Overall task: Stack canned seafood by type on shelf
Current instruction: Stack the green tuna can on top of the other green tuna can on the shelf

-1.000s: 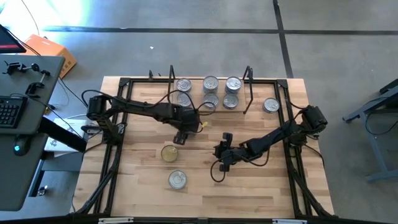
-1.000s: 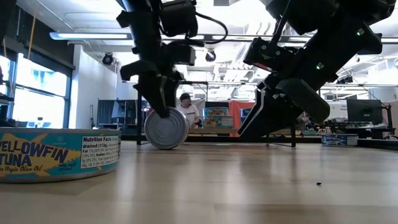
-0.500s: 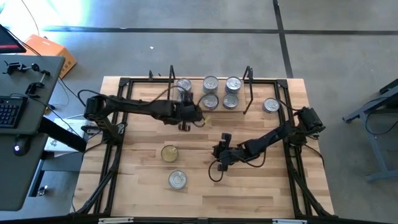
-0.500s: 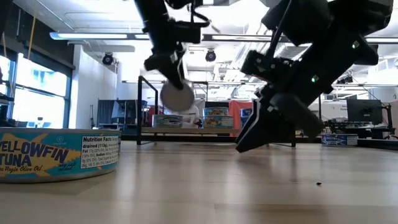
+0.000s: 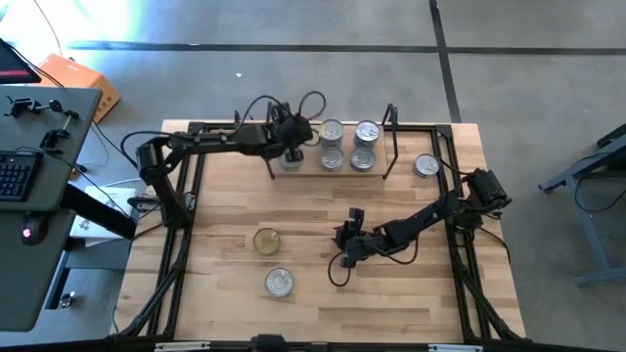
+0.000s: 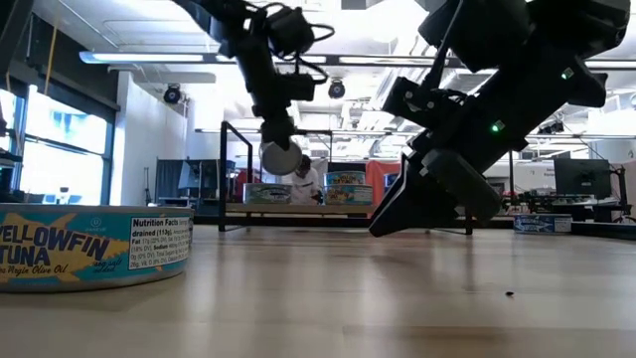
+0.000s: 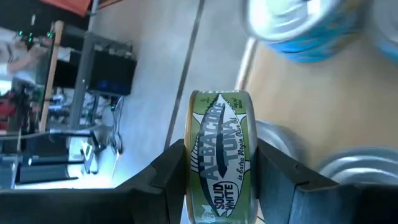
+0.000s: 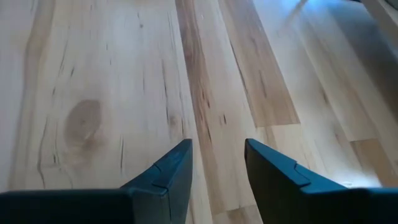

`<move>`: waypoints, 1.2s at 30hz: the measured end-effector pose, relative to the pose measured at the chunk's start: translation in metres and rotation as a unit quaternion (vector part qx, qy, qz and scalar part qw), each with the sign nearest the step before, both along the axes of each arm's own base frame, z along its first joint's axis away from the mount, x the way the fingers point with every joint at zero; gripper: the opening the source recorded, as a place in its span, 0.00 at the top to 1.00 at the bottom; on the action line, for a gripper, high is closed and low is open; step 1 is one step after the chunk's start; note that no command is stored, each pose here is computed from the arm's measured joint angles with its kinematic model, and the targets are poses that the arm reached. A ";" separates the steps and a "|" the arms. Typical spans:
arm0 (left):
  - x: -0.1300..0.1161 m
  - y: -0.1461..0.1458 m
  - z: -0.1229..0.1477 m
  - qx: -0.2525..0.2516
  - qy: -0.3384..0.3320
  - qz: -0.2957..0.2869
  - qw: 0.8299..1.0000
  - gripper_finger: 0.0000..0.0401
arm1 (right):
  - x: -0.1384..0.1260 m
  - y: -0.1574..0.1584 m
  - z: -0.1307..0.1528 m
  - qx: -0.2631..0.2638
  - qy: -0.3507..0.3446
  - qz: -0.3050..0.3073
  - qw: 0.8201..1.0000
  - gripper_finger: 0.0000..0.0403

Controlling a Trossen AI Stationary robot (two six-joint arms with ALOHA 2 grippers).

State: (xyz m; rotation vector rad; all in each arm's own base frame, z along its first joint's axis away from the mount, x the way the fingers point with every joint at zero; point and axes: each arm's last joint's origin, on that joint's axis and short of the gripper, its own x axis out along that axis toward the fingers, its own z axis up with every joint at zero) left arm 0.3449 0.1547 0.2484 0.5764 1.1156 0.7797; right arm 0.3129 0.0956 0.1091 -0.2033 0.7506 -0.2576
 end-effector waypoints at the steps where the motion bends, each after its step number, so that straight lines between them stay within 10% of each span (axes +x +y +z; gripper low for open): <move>1: -0.001 0.005 -0.001 0.000 -0.007 0.002 1.000 0.67 | 0.000 0.000 0.000 0.000 0.001 0.000 1.000 0.66; 18: -0.008 0.020 -0.025 -0.029 0.011 -0.009 0.999 0.65 | 0.000 0.000 0.000 0.000 0.000 0.000 1.000 0.66; 36: -0.007 0.005 -0.035 -0.040 0.089 -0.040 0.994 0.36 | -0.001 0.000 0.000 -0.001 0.003 0.000 1.000 0.66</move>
